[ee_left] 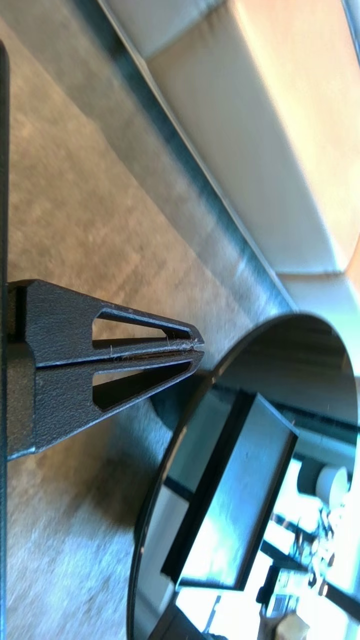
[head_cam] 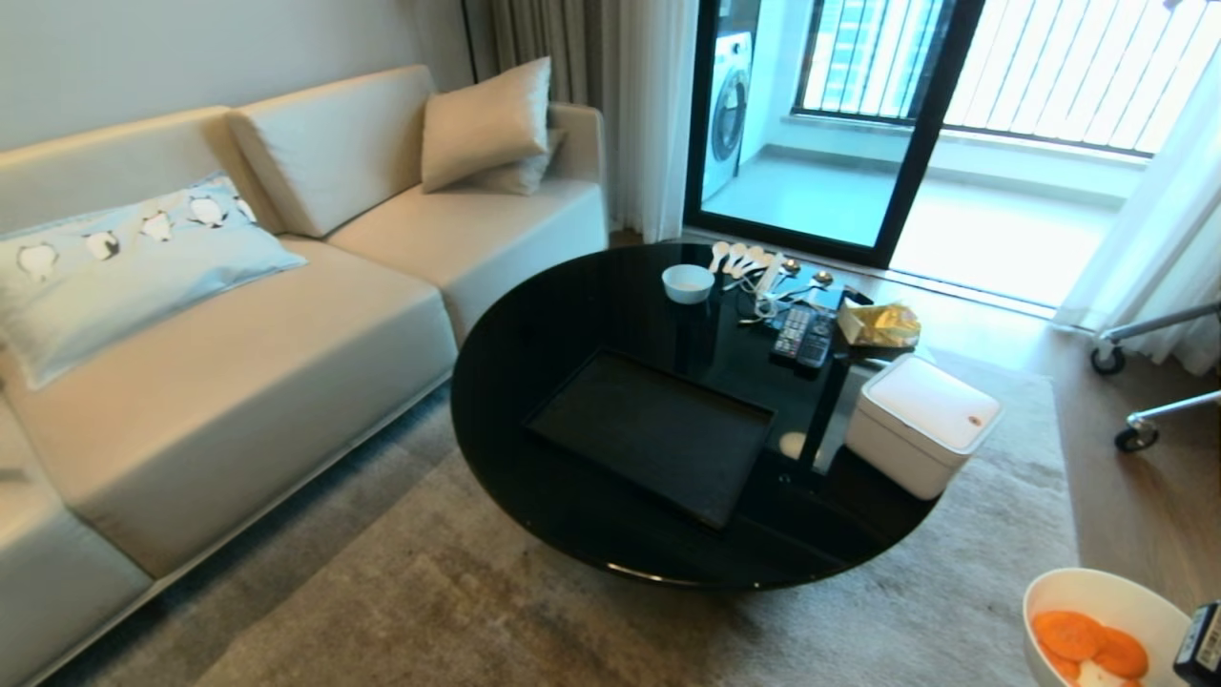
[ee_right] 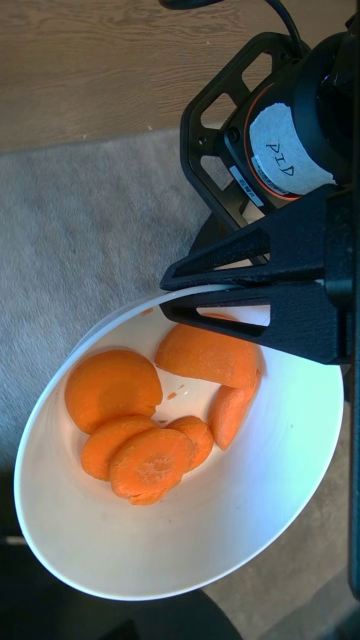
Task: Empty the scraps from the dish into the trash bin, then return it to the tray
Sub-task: Move the bowl over the trash can
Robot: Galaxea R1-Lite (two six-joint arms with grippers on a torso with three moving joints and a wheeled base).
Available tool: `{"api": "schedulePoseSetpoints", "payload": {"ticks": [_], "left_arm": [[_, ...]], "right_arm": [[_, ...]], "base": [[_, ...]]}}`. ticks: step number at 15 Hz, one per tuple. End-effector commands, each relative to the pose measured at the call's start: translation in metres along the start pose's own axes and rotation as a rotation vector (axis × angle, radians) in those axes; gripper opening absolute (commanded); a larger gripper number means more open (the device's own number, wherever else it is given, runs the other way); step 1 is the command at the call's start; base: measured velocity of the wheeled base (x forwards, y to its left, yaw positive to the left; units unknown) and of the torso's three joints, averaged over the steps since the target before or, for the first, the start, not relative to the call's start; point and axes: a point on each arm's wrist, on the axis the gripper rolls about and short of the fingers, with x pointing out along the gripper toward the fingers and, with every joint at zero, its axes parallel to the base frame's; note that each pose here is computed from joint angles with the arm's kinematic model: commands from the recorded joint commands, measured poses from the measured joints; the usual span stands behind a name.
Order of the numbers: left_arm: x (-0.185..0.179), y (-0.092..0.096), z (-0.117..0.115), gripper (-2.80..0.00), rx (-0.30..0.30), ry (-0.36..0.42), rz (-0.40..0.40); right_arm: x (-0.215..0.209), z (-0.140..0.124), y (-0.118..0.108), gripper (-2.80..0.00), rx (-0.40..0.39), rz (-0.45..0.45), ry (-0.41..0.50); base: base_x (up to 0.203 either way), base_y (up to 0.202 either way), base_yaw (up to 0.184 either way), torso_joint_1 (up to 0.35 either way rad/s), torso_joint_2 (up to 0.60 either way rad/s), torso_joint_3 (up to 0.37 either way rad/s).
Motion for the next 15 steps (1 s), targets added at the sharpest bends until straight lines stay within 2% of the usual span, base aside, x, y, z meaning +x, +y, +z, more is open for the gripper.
{"api": "schedulePoseSetpoints", "payload": {"ticks": [1, 15], "left_arm": [[0.0000, 0.0000, 0.0001, -2.80, -0.001, -0.001, 0.000], [0.0000, 0.0000, 0.0001, -2.80, -0.001, -0.001, 0.000]], "right_arm": [[0.0004, -0.0005, -0.0005, -2.80, 0.003, -0.006, 0.003], [0.0000, -0.0001, -0.0002, -2.80, 0.001, -0.006, 0.000]], "base": [[0.004, 0.006, -0.156, 0.006, 0.00, -0.003], [0.001, 0.010, -0.167, 0.003, 0.00, 0.003]]}}
